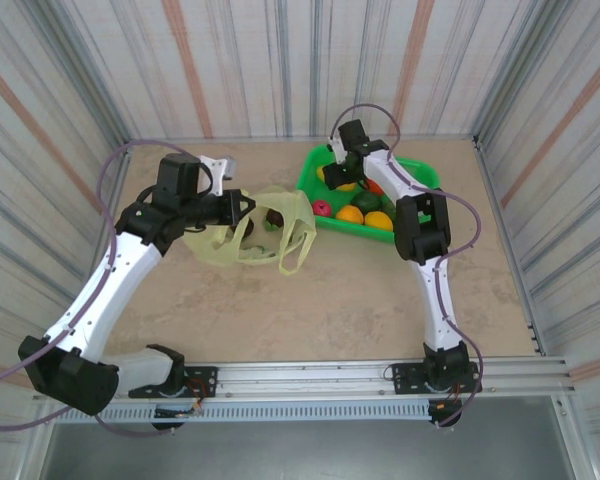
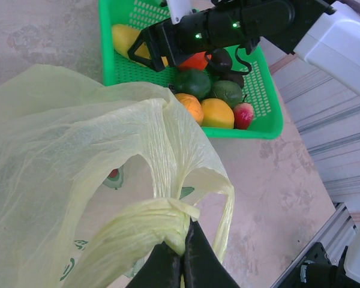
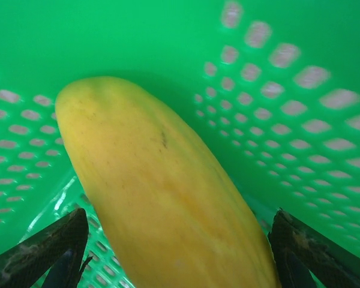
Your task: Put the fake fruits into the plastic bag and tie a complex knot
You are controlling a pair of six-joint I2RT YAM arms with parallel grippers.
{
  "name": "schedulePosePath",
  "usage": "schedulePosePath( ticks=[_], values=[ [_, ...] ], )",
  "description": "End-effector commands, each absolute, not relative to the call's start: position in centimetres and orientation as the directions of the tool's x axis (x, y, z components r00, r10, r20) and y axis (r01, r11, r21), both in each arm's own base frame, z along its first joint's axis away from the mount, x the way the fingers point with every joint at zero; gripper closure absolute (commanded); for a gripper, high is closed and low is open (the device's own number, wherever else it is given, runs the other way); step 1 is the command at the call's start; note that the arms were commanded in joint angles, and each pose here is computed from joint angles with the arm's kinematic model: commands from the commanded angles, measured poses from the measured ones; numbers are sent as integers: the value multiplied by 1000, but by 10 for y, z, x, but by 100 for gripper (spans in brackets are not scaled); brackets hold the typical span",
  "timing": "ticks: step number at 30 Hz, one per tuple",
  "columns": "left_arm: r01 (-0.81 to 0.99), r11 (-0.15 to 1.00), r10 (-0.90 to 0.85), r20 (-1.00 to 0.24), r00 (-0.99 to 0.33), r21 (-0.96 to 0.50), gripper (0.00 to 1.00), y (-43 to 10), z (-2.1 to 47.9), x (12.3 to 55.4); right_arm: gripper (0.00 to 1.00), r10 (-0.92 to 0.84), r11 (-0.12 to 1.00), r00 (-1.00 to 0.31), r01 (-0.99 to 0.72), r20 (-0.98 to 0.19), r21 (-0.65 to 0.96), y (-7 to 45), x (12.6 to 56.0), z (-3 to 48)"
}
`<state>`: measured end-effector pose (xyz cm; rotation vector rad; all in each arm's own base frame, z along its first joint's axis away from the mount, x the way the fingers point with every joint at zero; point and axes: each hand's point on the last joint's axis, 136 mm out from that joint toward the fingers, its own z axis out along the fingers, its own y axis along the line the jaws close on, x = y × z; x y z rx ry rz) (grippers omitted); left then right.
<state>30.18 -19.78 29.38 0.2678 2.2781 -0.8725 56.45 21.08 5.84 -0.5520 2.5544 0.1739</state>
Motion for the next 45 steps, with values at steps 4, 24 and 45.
schedulePosePath(
  ticks=[4,24,45],
  values=[
    [435,747,-22,-672,-740,-503,100,-200,301,300,26,-414,881,-807,-472,-420,38,222,550,34],
    [440,749,-52,-705,-707,-496,100,-190,312,288,51,-101,817,-680,-473,-727,329,218,508,231],
    [437,750,-97,-735,-671,-497,100,-180,320,276,47,-37,444,-538,-764,-842,469,347,317,292]
  ],
)
